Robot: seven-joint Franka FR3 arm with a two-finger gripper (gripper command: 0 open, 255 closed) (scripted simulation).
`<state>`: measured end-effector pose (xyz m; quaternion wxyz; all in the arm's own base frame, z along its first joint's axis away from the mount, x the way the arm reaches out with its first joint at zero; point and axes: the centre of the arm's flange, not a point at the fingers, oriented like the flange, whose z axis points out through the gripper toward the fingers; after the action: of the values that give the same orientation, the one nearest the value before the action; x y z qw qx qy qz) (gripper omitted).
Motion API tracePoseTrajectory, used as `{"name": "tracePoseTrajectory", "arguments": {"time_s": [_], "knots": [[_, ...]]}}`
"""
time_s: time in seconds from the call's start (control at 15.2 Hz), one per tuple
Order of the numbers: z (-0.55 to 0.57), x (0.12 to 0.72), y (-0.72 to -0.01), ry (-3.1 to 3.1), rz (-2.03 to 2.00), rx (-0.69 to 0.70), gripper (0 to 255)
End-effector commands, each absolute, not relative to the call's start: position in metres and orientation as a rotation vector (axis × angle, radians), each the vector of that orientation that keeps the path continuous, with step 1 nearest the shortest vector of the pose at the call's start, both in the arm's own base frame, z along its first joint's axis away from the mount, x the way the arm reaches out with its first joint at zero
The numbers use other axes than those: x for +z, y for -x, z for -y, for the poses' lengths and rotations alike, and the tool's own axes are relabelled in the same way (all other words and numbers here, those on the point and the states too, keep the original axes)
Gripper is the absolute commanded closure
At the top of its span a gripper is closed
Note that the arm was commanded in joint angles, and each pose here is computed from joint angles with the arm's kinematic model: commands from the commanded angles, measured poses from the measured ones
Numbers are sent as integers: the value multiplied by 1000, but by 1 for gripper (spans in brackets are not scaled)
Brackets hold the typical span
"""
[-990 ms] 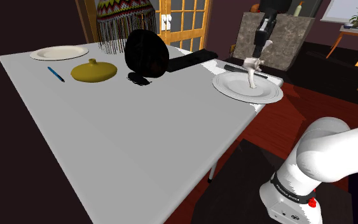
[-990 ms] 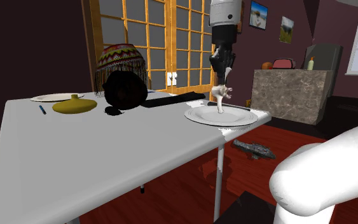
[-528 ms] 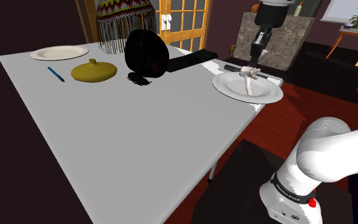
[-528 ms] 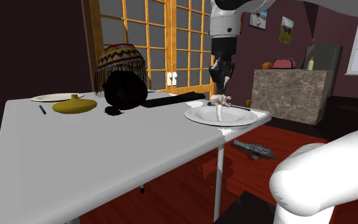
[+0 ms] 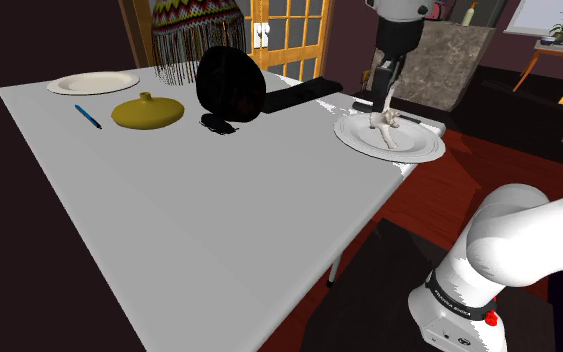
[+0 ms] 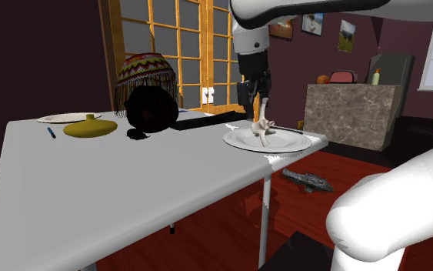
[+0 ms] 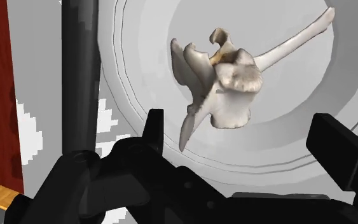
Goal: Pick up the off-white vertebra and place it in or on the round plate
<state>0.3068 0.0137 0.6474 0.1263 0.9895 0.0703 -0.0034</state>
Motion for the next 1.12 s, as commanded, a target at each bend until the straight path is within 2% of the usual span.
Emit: {"name": "tracePoseTrajectory", "arguments": {"time_s": [0.0,0.4,0.92,0.99,1.06], "knots": [[-22,637,-317,-2831,-235,-56,0],[-12,604,-317,-2831,-235,-56,0],[-12,604,-317,-2831,-235,-56,0],[-12,604,-317,-2831,-235,-56,255],[-12,604,-317,-2831,-235,-56,255]]}}
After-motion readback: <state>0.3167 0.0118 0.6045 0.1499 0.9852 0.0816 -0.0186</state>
